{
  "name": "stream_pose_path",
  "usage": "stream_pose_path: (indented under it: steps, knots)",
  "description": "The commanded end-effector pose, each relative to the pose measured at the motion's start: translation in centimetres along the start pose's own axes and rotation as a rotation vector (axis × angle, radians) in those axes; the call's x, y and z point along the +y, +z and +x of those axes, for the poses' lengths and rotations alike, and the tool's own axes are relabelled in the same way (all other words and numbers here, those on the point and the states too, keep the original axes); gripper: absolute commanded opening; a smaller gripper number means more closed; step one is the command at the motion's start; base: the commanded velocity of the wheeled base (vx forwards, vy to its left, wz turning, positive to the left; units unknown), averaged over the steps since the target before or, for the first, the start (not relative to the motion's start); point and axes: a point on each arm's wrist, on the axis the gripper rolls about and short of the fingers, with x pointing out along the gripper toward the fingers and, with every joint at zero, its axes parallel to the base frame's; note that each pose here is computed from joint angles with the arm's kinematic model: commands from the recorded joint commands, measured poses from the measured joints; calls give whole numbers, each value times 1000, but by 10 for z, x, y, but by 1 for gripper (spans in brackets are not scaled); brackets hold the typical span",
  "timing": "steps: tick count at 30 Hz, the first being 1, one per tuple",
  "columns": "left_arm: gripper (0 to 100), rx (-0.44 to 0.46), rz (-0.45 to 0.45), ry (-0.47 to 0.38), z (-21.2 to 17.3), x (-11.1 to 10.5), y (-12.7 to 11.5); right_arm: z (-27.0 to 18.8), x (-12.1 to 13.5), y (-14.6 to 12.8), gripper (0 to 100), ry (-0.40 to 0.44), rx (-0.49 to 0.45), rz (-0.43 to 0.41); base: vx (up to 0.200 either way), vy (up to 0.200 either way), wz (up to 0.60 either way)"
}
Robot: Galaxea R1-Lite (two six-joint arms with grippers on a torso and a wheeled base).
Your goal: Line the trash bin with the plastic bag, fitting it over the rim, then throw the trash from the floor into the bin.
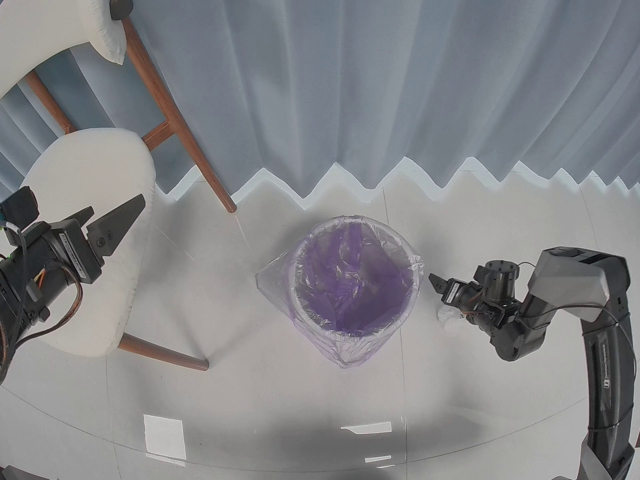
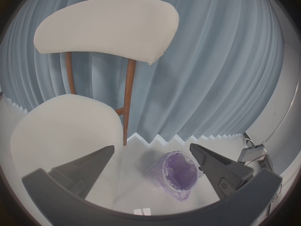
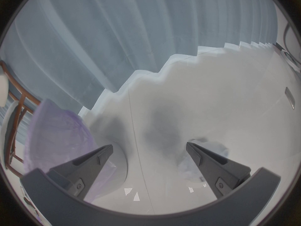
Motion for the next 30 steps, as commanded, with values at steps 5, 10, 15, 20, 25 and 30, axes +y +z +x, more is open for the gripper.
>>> stream_pose_path:
  steps: [5,10,15,20,25,30]
  knots:
    - [100,-67,-4,21,-42,9,-2,-97,-18,71,100,-35,22,48,0,0,0]
    - [100,-70,0,90,-56,19,-12,-109,-34,69,100,-101,108,71,0,0,0]
    - [100,-72,1,114,-62,22,-13,-93,-46,54,100,-138,151,79,0,0,0]
    - [100,-128,-4,119,-60,19,4,-71,-57,39,100,-193,166,87,0,0,0]
    - [100,-145,-5,113,-59,17,10,-60,-59,28,100,-209,187,82,0,0,0]
    - [100,-145,-7,106,-59,17,10,-50,-64,25,100,-219,181,84,0,0,0]
